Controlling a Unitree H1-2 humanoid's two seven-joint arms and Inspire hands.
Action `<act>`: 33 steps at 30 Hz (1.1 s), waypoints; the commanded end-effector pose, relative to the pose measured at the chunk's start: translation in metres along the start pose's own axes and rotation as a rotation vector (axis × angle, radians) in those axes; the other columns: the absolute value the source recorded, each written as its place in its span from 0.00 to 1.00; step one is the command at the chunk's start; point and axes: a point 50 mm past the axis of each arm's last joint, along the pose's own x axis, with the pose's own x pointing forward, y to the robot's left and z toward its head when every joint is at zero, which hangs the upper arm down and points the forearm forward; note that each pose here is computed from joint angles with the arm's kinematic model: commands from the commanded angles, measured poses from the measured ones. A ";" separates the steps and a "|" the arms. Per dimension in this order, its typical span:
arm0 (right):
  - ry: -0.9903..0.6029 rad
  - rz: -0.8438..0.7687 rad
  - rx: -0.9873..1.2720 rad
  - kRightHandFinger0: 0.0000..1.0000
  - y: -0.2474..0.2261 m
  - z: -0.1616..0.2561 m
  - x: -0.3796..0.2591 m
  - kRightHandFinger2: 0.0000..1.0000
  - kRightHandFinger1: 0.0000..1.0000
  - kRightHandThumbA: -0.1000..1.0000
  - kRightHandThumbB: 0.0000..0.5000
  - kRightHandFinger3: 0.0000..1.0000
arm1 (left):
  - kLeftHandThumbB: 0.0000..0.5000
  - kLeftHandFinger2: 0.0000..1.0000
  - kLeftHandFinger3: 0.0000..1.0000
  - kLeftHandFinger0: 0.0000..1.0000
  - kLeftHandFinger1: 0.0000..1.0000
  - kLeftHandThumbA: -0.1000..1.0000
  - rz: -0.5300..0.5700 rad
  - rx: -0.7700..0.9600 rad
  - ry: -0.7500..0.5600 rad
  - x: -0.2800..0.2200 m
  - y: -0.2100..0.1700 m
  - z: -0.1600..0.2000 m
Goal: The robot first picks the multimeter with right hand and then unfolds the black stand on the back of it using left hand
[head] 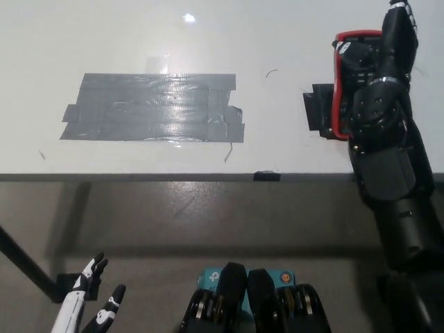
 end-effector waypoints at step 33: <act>-0.004 0.004 -0.157 1.00 -0.010 0.027 0.046 1.00 1.00 0.88 0.97 1.00 | 0.00 1.00 1.00 1.00 1.00 0.87 -0.013 0.052 -0.099 0.015 0.006 0.013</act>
